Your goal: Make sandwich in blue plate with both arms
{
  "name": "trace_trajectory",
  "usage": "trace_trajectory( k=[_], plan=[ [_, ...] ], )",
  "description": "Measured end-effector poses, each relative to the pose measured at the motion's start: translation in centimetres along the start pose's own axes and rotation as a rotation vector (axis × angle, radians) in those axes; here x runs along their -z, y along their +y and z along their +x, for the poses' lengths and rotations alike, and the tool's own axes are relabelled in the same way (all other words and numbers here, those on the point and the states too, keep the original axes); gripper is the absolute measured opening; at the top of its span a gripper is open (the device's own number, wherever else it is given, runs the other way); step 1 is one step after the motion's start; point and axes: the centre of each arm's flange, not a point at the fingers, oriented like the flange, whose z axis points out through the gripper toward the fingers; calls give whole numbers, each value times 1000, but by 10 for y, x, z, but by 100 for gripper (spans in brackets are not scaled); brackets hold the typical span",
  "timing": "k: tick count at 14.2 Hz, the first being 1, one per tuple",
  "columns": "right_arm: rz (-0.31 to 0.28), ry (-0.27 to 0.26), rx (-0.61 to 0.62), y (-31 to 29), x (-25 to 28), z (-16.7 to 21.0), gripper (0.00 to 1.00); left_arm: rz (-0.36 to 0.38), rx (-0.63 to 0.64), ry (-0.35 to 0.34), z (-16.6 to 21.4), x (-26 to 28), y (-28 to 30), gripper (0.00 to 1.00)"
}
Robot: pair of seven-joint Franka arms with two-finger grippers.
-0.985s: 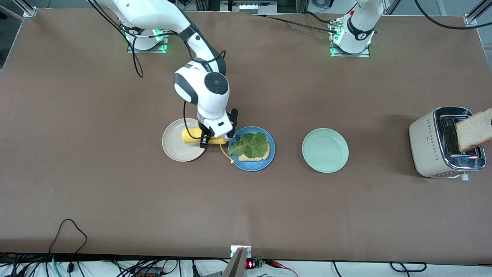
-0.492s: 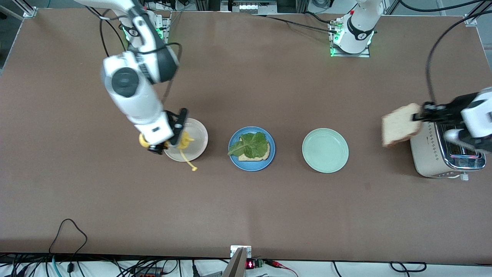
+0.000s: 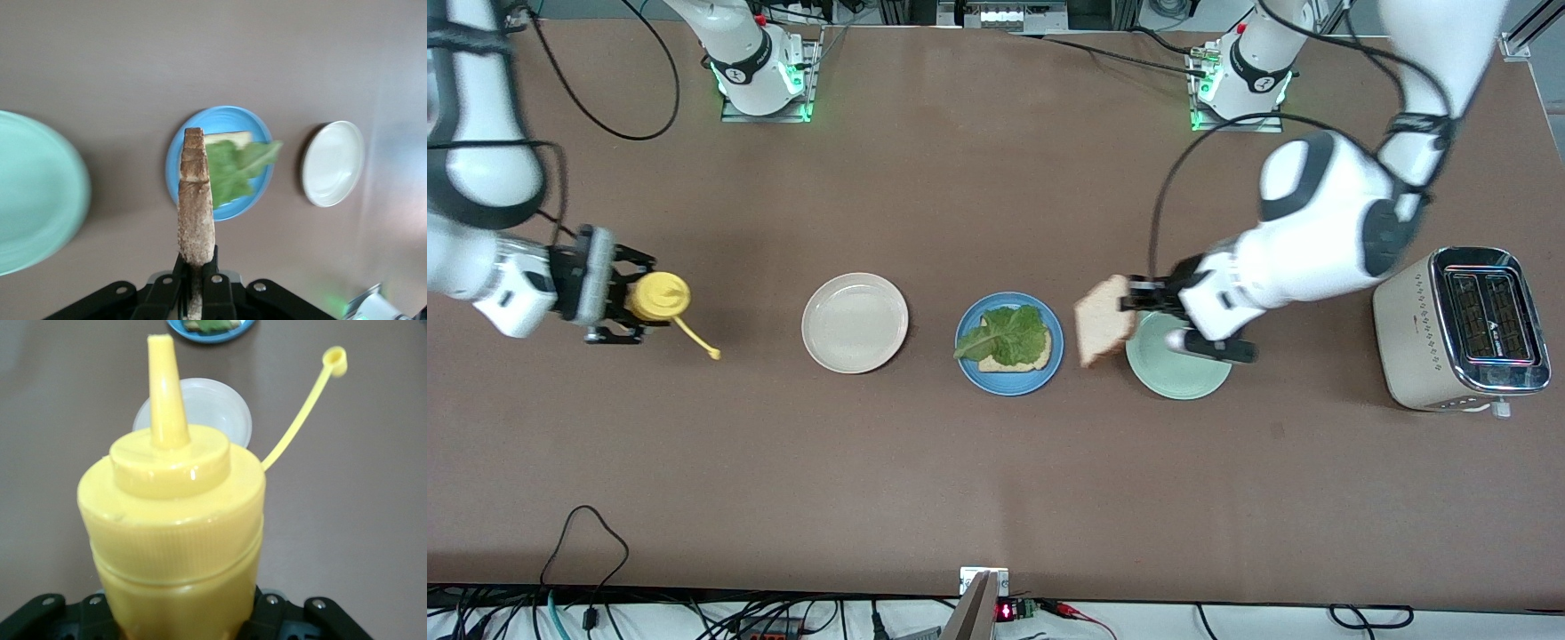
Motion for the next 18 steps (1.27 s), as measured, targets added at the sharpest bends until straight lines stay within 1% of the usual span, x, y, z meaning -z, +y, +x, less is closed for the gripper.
trace_trajectory(
  k=[2, 4, 7, 10, 11, 13, 16, 17, 18],
  plan=[
    [11, 140, 16, -13, -1, -59, 51, -32, 20, -2, -8, -43, 28, 10],
    [8, 275, 29, -22, -17, -103, 51, -62, 25, -4, -11, -78, 38, 10],
    [-10, 421, 44, -30, -57, -156, 51, -97, 56, -3, -3, -106, 30, 10],
    [-23, 536, 60, -35, -99, -187, 51, -145, 82, 13, 3, -116, 34, 10],
    [-24, 565, 66, -36, -111, -195, 51, -153, 82, 17, 2, -123, 37, 10],
    [-26, 597, 71, -37, -127, -206, 51, -159, 86, 7, 0, -136, 38, 8],
    [-26, 612, 66, -35, -139, -217, 50, -162, 103, -16, 1, -152, 30, 8],
    [-27, 613, 64, -34, -140, -219, 46, -164, 108, -19, 2, -155, 28, 8],
    [-28, 614, 61, -35, -140, -220, 45, -164, 111, -23, 2, -157, 26, 8]
  ],
)
